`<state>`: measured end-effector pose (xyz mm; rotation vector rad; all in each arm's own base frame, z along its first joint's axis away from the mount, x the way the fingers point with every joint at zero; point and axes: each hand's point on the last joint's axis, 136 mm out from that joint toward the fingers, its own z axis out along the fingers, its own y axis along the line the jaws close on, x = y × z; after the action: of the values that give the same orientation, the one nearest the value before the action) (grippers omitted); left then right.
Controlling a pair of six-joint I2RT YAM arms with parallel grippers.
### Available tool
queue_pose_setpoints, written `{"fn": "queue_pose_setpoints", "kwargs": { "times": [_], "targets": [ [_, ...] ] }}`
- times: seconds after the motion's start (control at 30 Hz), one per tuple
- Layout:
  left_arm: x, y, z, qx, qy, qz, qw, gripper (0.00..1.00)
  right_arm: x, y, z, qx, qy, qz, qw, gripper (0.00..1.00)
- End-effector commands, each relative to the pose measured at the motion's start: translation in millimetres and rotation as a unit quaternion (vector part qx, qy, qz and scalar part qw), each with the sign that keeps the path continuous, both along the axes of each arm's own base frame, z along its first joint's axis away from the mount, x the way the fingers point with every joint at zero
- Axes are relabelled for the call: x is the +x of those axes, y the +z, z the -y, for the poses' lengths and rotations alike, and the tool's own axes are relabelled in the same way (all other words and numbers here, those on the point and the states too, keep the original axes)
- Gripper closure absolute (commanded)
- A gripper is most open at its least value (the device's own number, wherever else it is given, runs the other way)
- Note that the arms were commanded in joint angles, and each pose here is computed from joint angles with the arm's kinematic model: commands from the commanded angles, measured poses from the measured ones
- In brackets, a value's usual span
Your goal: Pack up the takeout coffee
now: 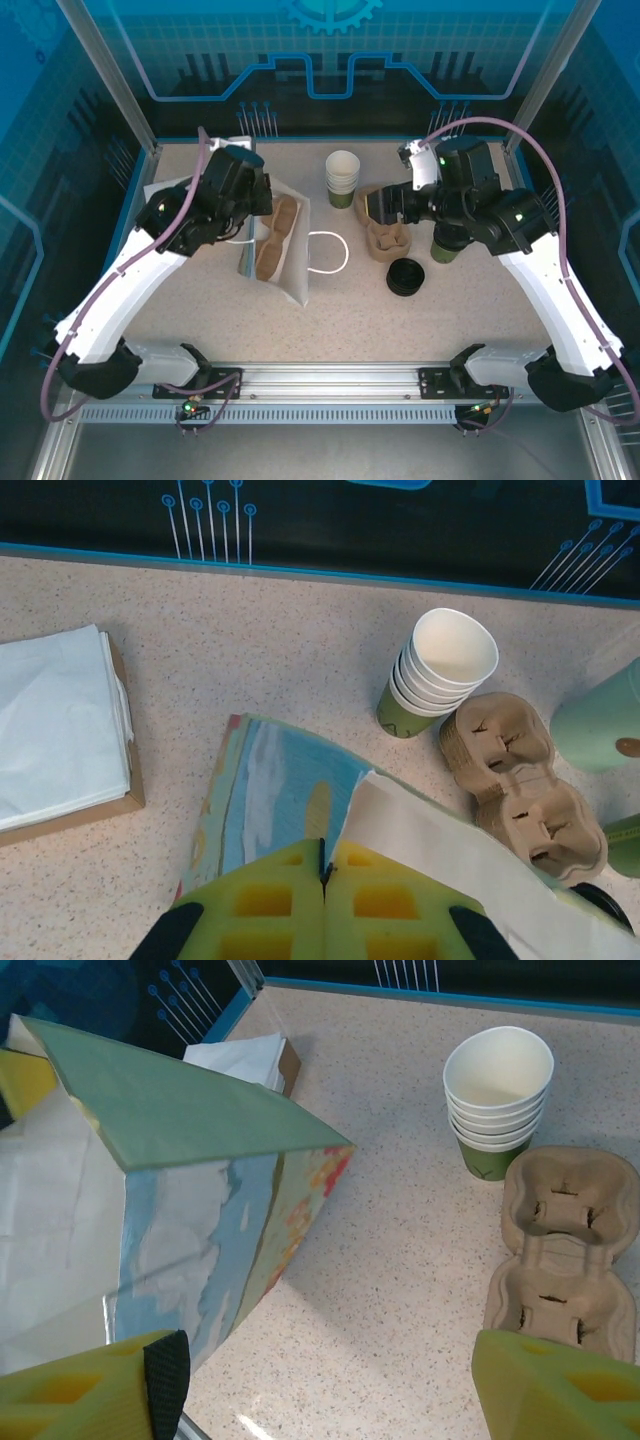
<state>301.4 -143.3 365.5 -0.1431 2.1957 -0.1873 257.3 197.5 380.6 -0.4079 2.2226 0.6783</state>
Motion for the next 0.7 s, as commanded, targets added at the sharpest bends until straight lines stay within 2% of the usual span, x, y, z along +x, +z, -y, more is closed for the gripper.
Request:
{"fn": "queue_pose_setpoints", "kwargs": {
  "times": [0.0,0.17,0.4,0.57,0.67],
  "targets": [
    [9.2,12.5,-2.3,-0.03,0.04,0.052,0.997,1.0,-2.5,7.6,-5.7,0.02,0.003,0.017,1.0,0.23],
    [7.9,12.0,1.1,-0.04,0.056,0.049,0.996,1.0,-11.4,10.7,-23.6,0.051,0.035,0.007,0.998,0.23],
    [13.8,-3.2,18.2,-0.085,0.065,0.023,0.994,1.0,-14.9,-3.6,-38.5,0.045,0.04,-0.016,0.998,0.23],
    [16.9,-16.6,29.2,-0.117,0.079,-0.009,0.99,1.0,-19.4,16.9,-33.9,0.05,0.015,0.0,0.999,0.35],
    [21.3,-19.2,37.1,-0.134,0.078,-0.025,0.988,1.0,-23.4,21.9,-33.2,0.038,0.012,-0.002,0.999,0.37]
  ]
}}
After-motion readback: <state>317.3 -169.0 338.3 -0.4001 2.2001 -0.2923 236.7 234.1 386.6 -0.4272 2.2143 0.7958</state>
